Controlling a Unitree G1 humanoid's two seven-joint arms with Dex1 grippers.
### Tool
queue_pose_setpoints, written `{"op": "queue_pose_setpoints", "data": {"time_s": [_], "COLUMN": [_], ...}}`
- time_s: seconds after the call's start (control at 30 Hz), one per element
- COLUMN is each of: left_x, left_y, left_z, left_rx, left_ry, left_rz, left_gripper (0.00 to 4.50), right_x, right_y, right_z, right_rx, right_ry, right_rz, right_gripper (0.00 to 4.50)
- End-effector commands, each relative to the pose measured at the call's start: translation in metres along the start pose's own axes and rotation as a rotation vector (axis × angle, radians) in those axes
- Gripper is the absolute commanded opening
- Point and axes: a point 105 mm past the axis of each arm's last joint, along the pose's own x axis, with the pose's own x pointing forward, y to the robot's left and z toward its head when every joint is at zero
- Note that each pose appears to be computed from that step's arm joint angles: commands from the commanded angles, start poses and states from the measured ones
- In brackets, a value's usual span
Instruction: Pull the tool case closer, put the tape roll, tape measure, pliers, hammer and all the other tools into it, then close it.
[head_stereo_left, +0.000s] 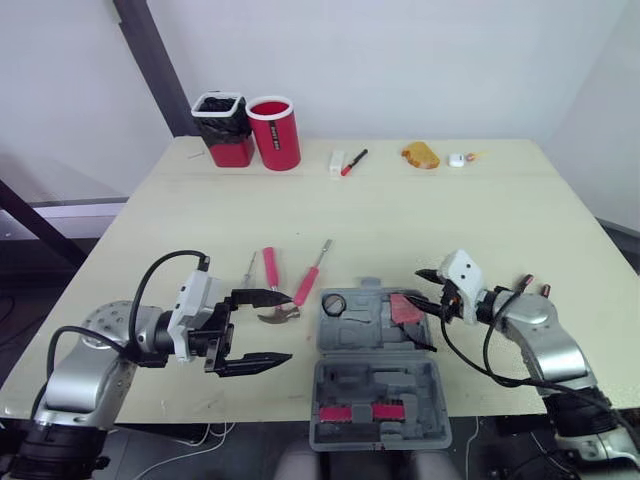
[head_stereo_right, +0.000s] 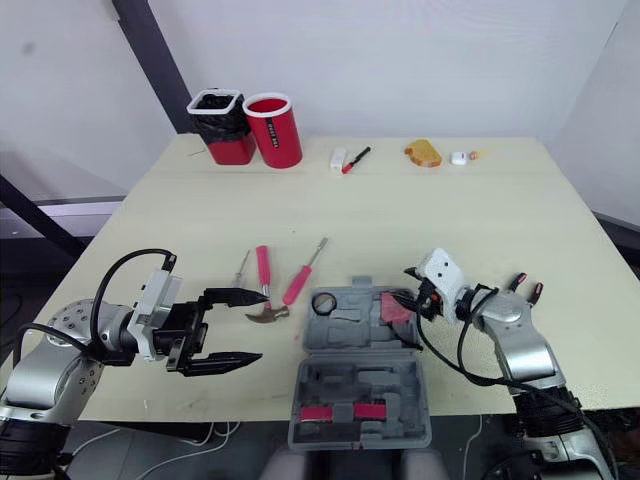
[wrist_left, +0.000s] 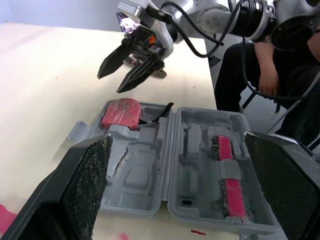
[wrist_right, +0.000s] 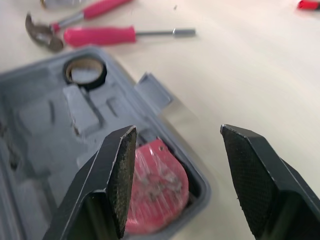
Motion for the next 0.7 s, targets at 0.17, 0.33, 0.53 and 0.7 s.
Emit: {"op": "queue_pose_setpoints", "data": {"time_s": [0.17,0.33,0.53,0.7], "left_x": [-0.005,-0.006,-0.008,-0.008], "left_y": [0.002,0.002,0.001,0.001], "left_z": [0.007,0.006,0.007,0.007], "left_rx": [0.028,0.027,0.027,0.025], "left_ry": [-0.001,0.004,0.01,0.01], "left_rz": [0.013,0.017,0.026,0.03], "left_gripper": [4.5,4.5,4.5,4.5], "right_x": [-0.003,0.003,0.008,0.01], "right_y": [-0.002,0.003,0.0,0.002], "right_z": [-0.004,-0.011,-0.018,-0.026], "right_rx": [-0.001,0.029,0.007,0.01], "right_ry": [-0.083,-0.124,-0.118,-0.103], "right_rz": [-0.037,-0.025,-0.057,-0.046], "right_gripper": [2.83,2.23,0.6,0.6]}}
